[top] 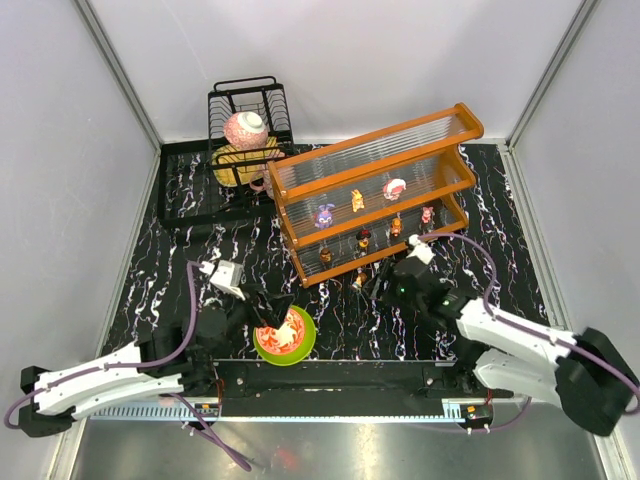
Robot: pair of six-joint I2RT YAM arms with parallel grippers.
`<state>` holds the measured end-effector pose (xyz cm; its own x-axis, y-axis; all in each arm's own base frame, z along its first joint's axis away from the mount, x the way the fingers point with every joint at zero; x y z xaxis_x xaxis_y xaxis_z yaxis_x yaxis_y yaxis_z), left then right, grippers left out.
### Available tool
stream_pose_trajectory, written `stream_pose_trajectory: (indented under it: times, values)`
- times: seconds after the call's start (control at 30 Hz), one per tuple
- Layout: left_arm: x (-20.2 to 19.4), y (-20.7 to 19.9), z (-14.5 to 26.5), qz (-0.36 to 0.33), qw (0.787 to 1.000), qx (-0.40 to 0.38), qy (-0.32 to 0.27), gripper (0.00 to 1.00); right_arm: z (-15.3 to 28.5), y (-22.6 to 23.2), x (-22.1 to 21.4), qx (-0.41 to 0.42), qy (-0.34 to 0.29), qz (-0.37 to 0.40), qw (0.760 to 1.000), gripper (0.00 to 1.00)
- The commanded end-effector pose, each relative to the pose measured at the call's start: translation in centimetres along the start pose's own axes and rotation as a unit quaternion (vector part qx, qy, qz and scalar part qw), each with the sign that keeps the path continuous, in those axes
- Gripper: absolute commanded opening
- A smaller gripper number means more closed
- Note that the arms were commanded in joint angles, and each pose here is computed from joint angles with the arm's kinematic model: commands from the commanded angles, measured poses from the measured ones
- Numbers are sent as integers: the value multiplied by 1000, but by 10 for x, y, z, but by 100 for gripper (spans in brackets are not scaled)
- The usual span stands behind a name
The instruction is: Place and organize the plastic toys onto the shelf
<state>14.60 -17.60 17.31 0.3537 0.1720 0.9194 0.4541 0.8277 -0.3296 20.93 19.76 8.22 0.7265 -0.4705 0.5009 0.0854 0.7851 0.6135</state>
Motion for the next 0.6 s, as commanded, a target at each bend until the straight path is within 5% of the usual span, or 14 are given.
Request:
stream_pose_trajectory:
  times: [0.0,0.57]
  values:
    - [20,-1,6,26,999,-3,-29,99,-14,27,13,-24,-46,-7,999,66]
    - [25,9,16,30,999,1,-44,99,-49,22,1,-143,-79,43,986,61]
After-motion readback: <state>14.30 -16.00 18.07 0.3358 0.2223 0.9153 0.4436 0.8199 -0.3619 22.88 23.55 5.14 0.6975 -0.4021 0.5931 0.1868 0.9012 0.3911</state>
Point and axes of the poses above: each gripper's point midway between its finger pads, its own z axis back along the fingers, its own y axis along the line the jaws close on, x = y × z, the point moved 1 cm from there along z, back along the fingers, and after that the axes turned 6 degrees about -z, right-handed, at the moved point
